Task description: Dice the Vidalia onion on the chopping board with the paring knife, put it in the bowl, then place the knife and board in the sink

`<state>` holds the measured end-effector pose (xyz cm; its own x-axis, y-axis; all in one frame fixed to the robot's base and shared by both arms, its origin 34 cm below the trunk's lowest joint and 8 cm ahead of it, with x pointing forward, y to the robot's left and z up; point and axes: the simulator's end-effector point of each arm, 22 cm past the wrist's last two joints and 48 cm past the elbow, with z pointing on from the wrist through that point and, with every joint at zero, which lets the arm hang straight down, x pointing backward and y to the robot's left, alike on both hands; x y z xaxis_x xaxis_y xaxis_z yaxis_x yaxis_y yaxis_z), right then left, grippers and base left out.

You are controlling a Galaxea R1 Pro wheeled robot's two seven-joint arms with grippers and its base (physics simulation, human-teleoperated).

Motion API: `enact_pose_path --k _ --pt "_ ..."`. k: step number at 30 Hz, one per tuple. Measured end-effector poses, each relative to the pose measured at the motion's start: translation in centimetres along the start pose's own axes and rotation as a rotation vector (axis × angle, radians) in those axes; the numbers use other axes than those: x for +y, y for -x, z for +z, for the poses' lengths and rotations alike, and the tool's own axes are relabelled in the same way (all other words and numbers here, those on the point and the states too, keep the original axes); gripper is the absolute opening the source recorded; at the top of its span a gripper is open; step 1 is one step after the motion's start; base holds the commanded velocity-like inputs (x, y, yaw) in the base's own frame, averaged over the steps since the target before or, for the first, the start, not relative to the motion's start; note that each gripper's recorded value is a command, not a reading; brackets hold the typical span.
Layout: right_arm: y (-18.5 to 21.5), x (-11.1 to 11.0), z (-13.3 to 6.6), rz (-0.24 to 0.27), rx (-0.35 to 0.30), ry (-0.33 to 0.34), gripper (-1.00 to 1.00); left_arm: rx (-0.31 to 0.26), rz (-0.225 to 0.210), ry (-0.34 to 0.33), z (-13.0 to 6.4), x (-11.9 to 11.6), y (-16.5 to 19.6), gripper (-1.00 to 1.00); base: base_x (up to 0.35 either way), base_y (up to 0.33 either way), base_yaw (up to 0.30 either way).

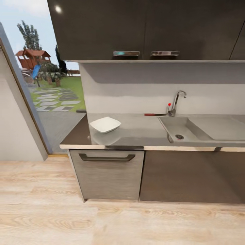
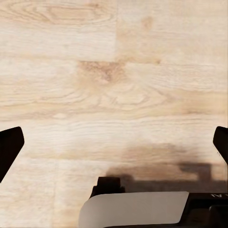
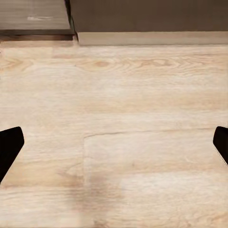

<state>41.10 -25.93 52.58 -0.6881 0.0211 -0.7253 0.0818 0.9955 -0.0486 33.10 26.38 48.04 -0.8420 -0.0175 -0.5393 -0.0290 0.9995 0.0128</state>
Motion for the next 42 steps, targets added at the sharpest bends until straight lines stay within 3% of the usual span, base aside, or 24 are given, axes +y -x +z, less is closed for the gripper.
enact_pose_path --k 25,33,42 --pt "0.0 0.1 0.0 -0.002 0.0 0.002 1.0 -0.001 0.0 0.0 0.0 0.0 0.0 1.0 0.024 -0.019 0.032" --pt "-2.2 0.8 -1.7 -0.016 0.005 0.054 1.0 -0.022 0.002 -0.011 0.0 -0.5 0.5 1.0 0.0 0.0 0.0" --pt "-4.1 0.8 -3.6 -0.011 0.004 0.056 1.0 -0.055 0.001 -0.015 -0.2 -0.8 0.8 1.0 0.0 0.0 0.0"
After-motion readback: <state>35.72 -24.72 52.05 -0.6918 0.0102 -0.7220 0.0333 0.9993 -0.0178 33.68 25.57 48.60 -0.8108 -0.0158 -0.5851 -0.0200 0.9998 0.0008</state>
